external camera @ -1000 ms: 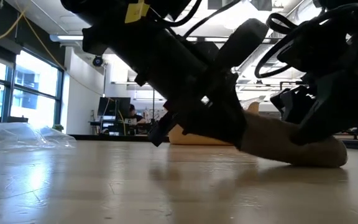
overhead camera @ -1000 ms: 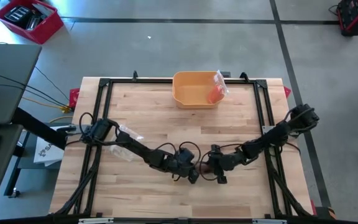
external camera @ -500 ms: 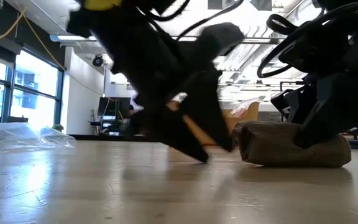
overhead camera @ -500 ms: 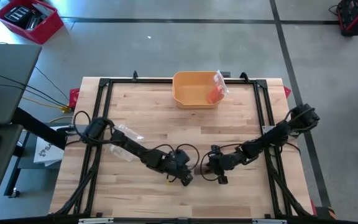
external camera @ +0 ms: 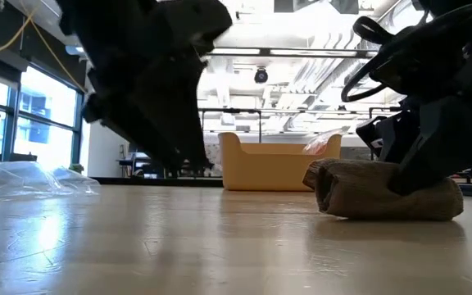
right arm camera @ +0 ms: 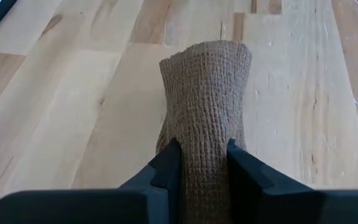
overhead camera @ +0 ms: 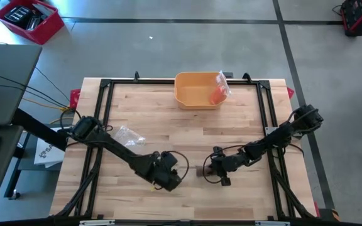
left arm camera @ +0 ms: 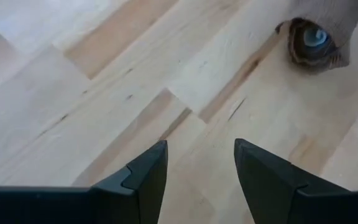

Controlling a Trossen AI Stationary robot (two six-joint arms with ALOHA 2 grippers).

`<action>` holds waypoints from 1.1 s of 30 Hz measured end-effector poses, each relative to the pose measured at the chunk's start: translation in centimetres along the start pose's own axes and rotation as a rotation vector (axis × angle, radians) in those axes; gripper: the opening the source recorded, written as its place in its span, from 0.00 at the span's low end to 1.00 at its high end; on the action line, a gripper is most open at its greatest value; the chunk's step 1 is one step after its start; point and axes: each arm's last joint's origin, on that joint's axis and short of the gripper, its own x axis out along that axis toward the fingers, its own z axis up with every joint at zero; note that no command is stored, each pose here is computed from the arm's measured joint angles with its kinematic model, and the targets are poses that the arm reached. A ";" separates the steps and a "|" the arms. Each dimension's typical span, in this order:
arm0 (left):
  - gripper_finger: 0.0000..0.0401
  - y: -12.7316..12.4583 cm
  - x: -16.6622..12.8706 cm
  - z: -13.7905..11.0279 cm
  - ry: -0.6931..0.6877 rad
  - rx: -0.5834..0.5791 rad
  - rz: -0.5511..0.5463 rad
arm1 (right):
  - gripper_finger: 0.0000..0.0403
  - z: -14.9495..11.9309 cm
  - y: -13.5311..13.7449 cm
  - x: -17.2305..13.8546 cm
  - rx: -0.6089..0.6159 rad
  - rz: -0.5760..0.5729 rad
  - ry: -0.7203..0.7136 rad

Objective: Roll bandage
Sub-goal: Roll the brown bandage, then open the transparent zip bag

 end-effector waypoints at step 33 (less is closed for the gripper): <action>0.44 5.0 -9.3 -3.1 0.117 -0.375 0.384 | 0.57 5.0 2.7 -13.1 -0.124 0.131 -0.475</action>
